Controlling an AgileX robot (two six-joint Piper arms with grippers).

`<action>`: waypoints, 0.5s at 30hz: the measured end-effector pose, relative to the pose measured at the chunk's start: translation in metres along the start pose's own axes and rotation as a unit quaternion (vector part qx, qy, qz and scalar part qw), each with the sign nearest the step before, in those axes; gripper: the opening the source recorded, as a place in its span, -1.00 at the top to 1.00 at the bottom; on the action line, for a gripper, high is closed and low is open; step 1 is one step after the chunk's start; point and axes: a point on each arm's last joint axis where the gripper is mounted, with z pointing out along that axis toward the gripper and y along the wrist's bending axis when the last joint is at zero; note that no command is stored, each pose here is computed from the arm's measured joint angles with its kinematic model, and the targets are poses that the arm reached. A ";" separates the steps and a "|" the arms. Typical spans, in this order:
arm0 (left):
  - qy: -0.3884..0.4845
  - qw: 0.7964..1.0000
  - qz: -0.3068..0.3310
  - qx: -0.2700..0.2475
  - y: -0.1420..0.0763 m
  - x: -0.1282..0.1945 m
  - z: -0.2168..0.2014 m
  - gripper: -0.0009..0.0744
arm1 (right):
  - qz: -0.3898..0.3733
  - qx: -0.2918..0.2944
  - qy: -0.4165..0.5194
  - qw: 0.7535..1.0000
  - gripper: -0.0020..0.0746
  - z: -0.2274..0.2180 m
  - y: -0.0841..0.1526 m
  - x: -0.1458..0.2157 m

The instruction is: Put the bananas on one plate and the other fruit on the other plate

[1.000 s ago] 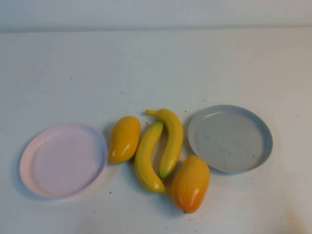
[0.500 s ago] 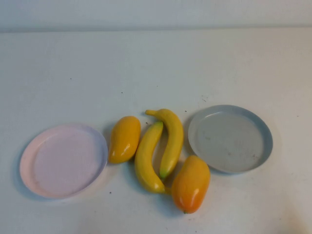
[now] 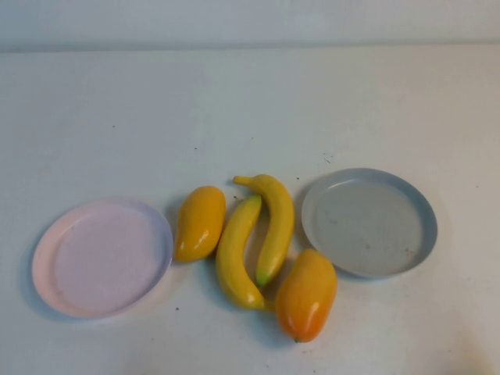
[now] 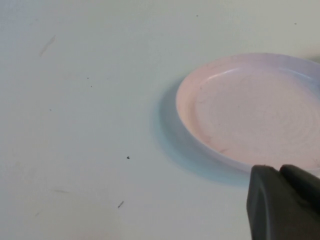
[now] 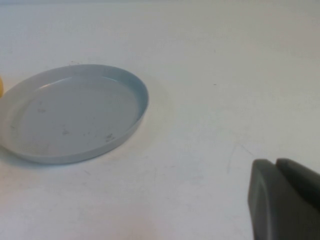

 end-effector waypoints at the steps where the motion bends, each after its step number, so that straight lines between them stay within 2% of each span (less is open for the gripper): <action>1: 0.000 1.000 0.005 -0.002 0.000 0.000 0.000 0.97 | 0.000 0.000 -0.001 1.000 0.99 0.000 0.000 0.000; 4: -0.001 1.000 0.016 -0.006 0.001 0.000 0.000 0.97 | 0.000 0.000 -0.001 1.000 0.99 0.000 0.000 0.000; 7: -0.013 1.000 -0.014 -0.002 0.000 -0.002 0.000 0.97 | 0.000 0.000 -0.001 1.000 0.99 0.000 0.000 0.000; 11: -0.035 0.993 -0.109 0.015 -0.002 -0.007 0.000 0.97 | 0.000 0.000 -0.001 1.000 0.99 0.000 0.000 0.000; 15: -0.065 0.975 -0.210 0.033 -0.003 -0.013 -0.001 0.97 | 0.000 0.000 -0.001 1.000 0.99 0.000 0.000 0.000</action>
